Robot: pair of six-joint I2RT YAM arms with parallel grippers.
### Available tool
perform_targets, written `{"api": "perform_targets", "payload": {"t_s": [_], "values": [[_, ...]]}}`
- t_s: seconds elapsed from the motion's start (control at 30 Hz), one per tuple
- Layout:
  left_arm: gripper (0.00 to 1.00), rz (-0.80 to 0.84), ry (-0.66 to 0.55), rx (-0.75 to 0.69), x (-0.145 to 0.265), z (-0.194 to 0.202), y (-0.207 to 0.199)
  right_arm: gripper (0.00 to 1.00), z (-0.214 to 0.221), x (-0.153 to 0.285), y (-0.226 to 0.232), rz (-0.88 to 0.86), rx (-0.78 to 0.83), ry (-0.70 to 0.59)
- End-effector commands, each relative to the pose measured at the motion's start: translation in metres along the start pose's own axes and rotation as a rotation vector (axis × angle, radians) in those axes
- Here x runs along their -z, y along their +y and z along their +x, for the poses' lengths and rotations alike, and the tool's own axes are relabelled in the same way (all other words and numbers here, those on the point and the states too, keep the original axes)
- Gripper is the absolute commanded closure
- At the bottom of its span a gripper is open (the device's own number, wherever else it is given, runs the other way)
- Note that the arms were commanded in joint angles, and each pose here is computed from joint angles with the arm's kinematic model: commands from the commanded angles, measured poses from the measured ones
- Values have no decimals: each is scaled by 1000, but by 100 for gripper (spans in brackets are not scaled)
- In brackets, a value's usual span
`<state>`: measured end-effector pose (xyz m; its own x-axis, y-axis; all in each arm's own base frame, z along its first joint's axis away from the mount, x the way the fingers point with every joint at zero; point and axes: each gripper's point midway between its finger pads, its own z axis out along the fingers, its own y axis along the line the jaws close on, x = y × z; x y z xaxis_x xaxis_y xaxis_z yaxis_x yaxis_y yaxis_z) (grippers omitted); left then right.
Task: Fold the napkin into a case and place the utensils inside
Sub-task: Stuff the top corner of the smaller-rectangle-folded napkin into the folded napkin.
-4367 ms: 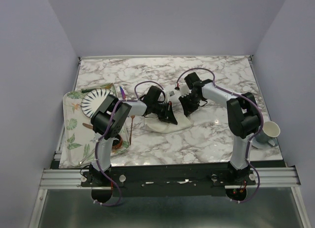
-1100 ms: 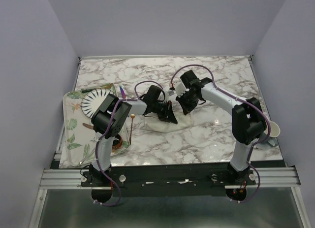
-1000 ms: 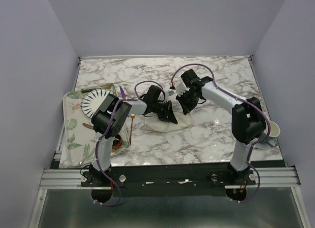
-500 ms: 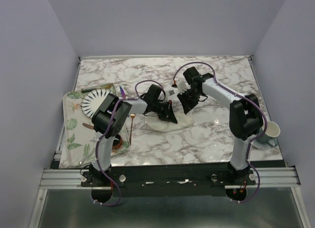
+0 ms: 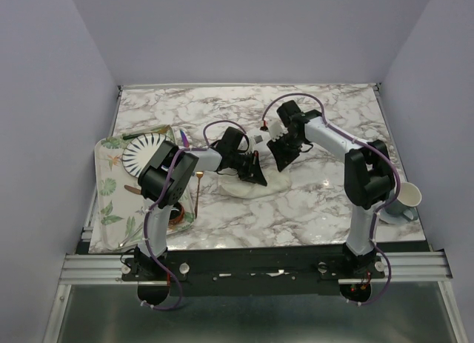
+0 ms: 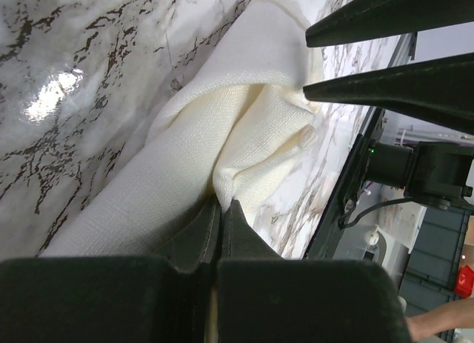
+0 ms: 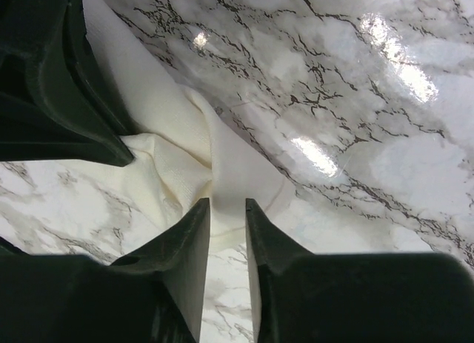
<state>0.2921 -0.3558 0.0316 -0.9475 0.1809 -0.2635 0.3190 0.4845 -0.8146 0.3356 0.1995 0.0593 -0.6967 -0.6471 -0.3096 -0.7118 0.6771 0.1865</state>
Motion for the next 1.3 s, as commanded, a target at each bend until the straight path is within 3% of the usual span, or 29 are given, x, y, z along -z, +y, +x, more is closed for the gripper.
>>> {"api": "perform_targets", "payload": {"t_s": [0.0,0.07,0.37,0.5,0.8,1.27], "values": [[100,-202,51,95,-3,31,67,62,5,-10,2,-18,-24,14],[100,-199,52,97,-3,31,66,56,9,-12,7,-25,-19,22],[100,-196,52,101,-5,31,67,55,4,-13,17,27,40,8],[100,-199,52,105,-5,31,68,55,0,-11,10,127,79,0],[100,-207,51,105,-5,29,69,58,-5,-1,-19,295,117,-9],[100,-209,54,105,-5,30,69,69,-13,9,-23,317,103,-37]]}}
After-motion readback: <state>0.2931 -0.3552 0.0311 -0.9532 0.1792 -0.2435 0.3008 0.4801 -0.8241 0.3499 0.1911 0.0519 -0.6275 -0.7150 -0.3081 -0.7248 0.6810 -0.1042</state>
